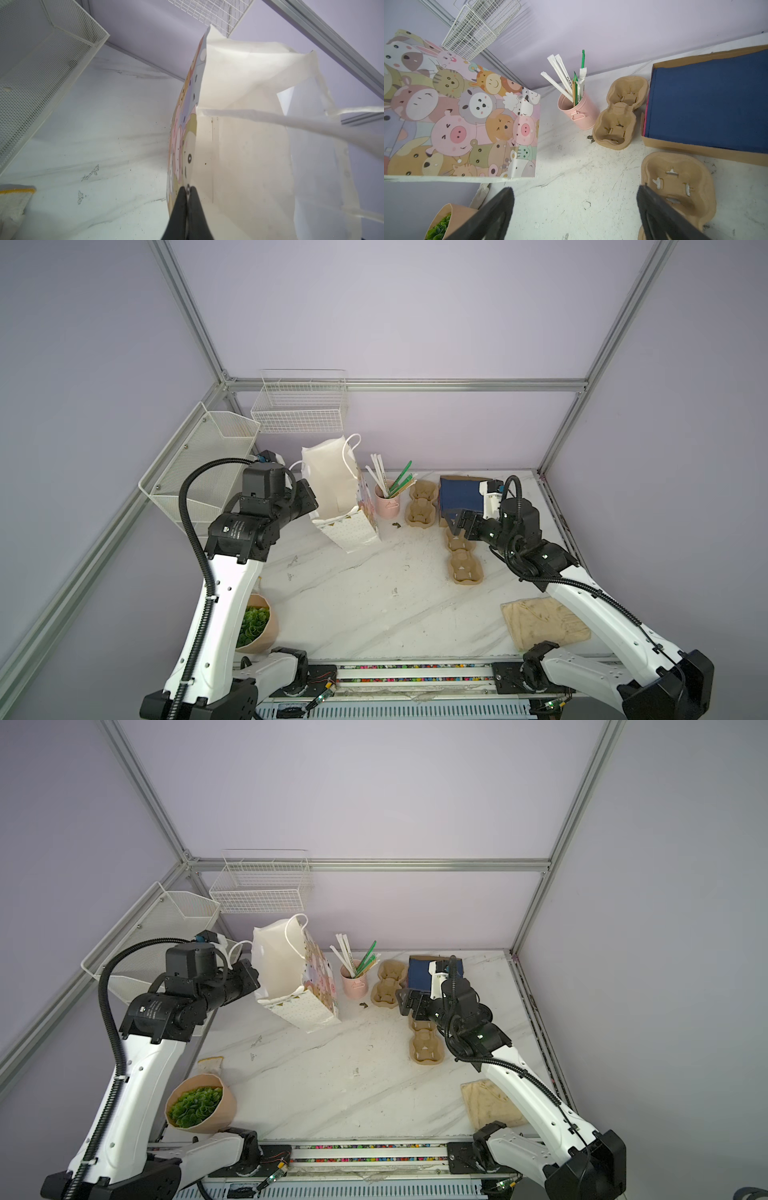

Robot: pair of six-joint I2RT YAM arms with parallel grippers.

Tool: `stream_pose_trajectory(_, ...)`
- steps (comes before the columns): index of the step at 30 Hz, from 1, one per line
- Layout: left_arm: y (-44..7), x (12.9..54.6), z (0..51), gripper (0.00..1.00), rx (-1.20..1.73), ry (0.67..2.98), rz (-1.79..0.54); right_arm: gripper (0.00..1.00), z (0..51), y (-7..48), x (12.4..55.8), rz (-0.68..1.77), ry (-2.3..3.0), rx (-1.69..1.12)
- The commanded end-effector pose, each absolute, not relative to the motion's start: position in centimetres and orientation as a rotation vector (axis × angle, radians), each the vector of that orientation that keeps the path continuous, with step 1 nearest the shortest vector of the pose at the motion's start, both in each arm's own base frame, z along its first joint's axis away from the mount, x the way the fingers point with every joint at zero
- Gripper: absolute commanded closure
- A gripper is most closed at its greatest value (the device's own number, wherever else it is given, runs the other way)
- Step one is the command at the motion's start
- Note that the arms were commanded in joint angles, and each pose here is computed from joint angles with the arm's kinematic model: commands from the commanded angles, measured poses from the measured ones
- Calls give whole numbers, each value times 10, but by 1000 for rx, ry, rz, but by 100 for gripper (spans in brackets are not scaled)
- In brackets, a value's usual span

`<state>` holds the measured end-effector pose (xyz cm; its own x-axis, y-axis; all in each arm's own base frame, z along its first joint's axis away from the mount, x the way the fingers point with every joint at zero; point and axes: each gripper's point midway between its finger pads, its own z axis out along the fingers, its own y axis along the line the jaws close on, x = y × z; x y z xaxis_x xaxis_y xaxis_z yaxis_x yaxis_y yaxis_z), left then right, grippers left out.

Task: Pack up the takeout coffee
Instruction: 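Drag the gift bag toward the table center with the left gripper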

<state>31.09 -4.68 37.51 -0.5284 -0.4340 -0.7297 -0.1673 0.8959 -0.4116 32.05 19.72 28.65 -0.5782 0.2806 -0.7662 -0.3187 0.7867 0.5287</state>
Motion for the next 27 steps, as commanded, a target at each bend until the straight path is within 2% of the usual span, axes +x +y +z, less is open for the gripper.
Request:
stream_pose_trajectory(1, -58, 292, 354, 100, -416, 2210, -376, 5, 298, 195, 314, 819, 2025, -14)
stream_pose_trajectory(11, -104, 254, 333, 100, -345, 2291, -446, 5, 294, 177, 307, 740, 2063, 48)
stream_pose_trajectory(27, -145, 263, 311, 100, -391, 2310, -474, 5, 275, 161, 294, 674, 2125, 106)
